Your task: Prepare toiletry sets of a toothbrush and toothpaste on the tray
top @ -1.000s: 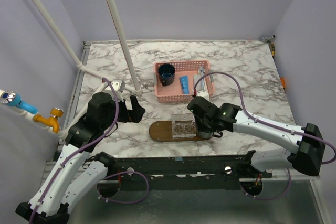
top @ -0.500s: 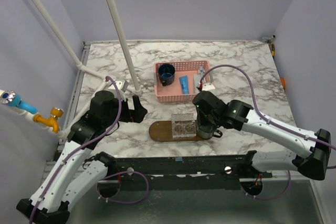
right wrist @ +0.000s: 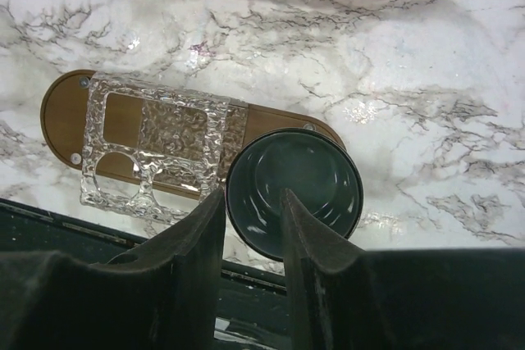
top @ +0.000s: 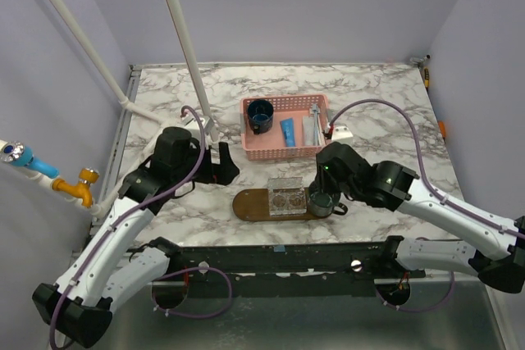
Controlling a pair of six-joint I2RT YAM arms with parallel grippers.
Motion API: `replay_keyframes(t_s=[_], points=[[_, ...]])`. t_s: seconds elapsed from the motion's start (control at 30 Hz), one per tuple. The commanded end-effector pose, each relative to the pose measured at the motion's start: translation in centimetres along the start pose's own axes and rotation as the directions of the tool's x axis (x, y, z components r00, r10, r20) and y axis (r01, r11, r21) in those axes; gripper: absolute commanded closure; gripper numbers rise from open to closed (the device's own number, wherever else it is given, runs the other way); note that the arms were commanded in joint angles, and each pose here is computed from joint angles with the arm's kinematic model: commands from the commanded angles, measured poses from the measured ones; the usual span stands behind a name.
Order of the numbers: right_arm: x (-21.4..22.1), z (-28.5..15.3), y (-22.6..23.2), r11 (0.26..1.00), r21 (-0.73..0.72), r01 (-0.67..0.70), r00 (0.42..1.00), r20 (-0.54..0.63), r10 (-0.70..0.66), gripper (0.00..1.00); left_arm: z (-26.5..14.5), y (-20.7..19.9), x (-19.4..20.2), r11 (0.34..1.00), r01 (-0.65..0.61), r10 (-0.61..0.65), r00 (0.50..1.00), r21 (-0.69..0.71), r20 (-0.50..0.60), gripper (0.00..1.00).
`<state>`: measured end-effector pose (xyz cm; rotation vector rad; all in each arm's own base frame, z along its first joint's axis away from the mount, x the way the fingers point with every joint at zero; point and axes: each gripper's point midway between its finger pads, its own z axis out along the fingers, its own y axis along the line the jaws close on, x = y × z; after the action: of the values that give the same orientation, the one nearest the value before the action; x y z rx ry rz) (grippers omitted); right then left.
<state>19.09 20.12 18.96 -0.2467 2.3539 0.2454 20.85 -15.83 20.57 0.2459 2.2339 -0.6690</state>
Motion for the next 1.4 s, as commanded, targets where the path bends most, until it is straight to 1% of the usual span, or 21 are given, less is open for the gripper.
replay_keyframes(t_s=[0.0, 0.23, 0.4, 0.57, 0.77, 0.9, 1.0, 1.1, 1.2, 1.27, 1.37], points=[[-0.5, -0.7, -0.9, 1.0, 0.008, -0.027, 0.997, 0.066, 0.027, 0.63, 0.0, -2.1, -2.2, 0.998, -0.016, 0.016, 1.0, 0.064, 0.007, 0.01], [-0.7, -1.0, -1.2, 0.999, -0.001, -0.033, 0.995, 0.094, 0.033, 0.61, 1.4, -3.8, -3.9, 0.998, -0.027, 0.028, 1.0, 0.048, -0.009, 0.01], [-1.1, -1.0, -1.2, 0.999, 0.0, -0.035, 0.993, 0.116, 0.034, 0.6, 2.8, -4.9, -5.1, 1.0, -0.007, 0.008, 1.0, 0.028, -0.025, 0.01], [-1.7, -1.2, -1.0, 0.999, -0.017, -0.042, 0.989, 0.139, 0.044, 0.59, 3.8, -6.4, -7.1, 1.0, -0.01, 0.01, 1.0, 0.012, -0.015, 0.01], [-2.1, -1.6, -0.9, 0.999, -0.031, -0.043, 0.987, 0.152, 0.047, 0.58, 5.7, -7.5, -10.0, 1.0, -0.009, 0.009, 1.0, -0.03, -0.003, 0.01], [-2.5, -2.1, -1.0, 0.998, -0.04, -0.047, 0.984, 0.17, 0.053, 0.57, 7.1, -6.9, -12.9, 0.992, -0.022, 0.025, 0.999, -0.121, 0.023, 0.01], [-2.8, -2.6, -1.2, 0.998, -0.046, -0.05, 0.981, 0.186, 0.058, 0.56, 8.3, -6.9, -15.4, 0.989, -0.028, 0.037, 0.998, -0.148, 0.054, 0.01], [-2.9, -3.0, -1.5, 0.997, -0.048, -0.053, 0.978, 0.199, 0.061, 0.55, 10.1, -6.4, -17.3, 0.991, 0.031, -0.025, 0.999, -0.13, 0.047, 0.01], [-2.9, -3.3, -1.8, 0.997, -0.048, -0.054, 0.976, 0.207, 0.062, 0.54, 12.0, -6.1, -18.3, 0.99, 0.141, -0.141, 0.99, -0.007, -0.007, 0.01], [-2.7, -3.4, -2.1, 0.997, -0.044, -0.055, 0.975, 0.212, 0.064, 0.54, 13.2, -5.0, -19.0, 0.978, 0.207, -0.206, 0.978, 0.032, -0.008, 0.01], [-2.5, -3.4, -2.4, 0.998, -0.042, -0.055, 0.974, 0.217, 0.063, 0.53, 14.0, -3.2, -19.7, 0.977, 0.209, -0.209, 0.978, -0.041, 0.017, 0.01]])
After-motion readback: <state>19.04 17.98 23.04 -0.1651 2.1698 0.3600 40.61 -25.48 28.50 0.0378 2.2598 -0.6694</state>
